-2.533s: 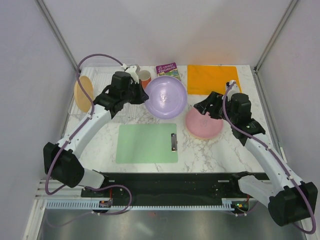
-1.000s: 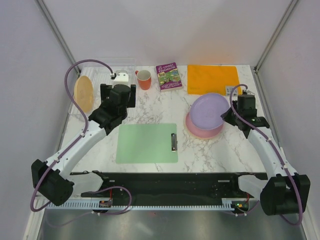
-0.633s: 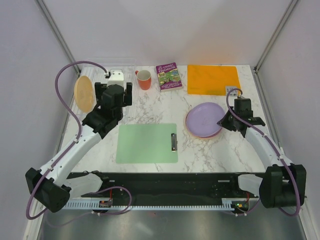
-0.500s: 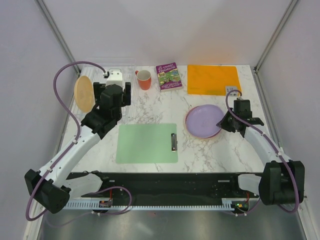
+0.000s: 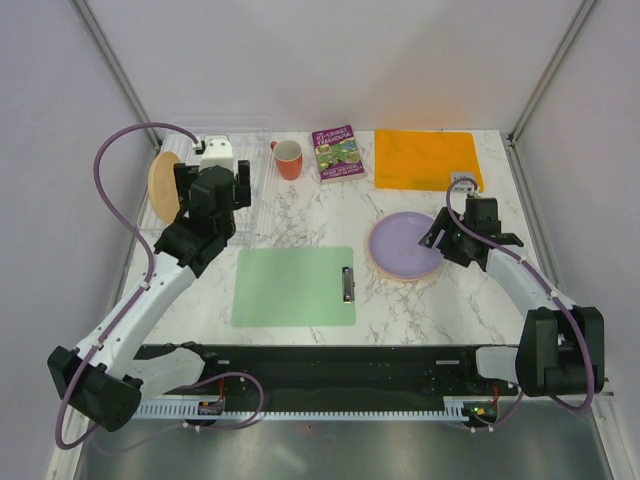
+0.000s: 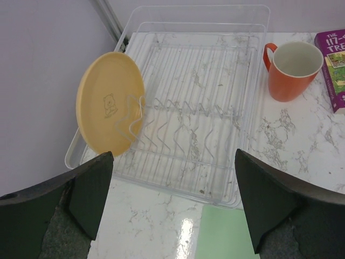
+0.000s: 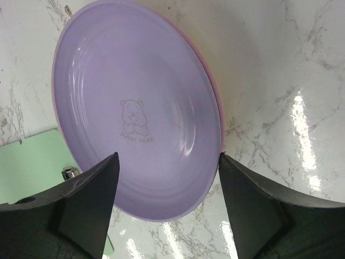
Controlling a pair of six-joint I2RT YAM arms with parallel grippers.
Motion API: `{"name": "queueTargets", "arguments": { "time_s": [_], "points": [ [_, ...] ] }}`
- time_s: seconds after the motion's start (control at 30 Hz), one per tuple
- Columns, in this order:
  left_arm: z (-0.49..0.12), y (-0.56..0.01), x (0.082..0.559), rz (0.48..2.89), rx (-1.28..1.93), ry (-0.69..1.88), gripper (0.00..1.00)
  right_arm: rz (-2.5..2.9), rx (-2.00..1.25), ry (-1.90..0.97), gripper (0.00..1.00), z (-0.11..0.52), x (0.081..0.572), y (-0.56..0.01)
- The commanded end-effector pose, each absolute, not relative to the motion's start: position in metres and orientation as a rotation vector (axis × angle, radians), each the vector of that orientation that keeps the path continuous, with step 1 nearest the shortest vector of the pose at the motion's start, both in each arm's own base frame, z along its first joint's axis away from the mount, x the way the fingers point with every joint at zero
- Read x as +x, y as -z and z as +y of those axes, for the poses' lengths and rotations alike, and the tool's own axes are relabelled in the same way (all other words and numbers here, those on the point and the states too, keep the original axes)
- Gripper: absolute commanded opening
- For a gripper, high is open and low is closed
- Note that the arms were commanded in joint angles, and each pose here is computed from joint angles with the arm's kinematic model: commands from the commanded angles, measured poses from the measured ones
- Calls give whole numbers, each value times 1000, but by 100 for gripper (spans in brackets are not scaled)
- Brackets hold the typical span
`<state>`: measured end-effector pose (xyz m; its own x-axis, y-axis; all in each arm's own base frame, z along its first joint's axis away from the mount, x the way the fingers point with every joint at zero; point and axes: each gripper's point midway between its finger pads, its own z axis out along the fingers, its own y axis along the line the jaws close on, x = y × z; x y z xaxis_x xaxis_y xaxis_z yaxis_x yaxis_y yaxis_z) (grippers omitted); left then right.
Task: Unload the plates from the dish rack
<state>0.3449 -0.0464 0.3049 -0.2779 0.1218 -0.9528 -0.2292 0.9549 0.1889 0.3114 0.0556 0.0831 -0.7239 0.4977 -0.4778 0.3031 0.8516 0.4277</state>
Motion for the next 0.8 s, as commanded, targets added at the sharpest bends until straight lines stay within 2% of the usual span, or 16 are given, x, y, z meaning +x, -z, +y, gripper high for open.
{"name": "queueTargets", "arguments": {
  "time_s": [0.0, 0.2, 0.4, 0.77],
  "points": [
    [-30, -317, 353, 1789, -89, -385, 100, 2345, 516, -304, 82, 36, 332, -119],
    [24, -302, 376, 1842, -194, -494, 100, 2285, 538, -45, 83, -2, 327, -157],
    [72, -281, 400, 1885, -262, -621, 98, 2217, 516, -40, 86, -5, 322, -180],
    [119, -276, 435, 1869, -296, -802, 89, 2284, 515, -104, 86, 7, 334, -149]
  ]
}}
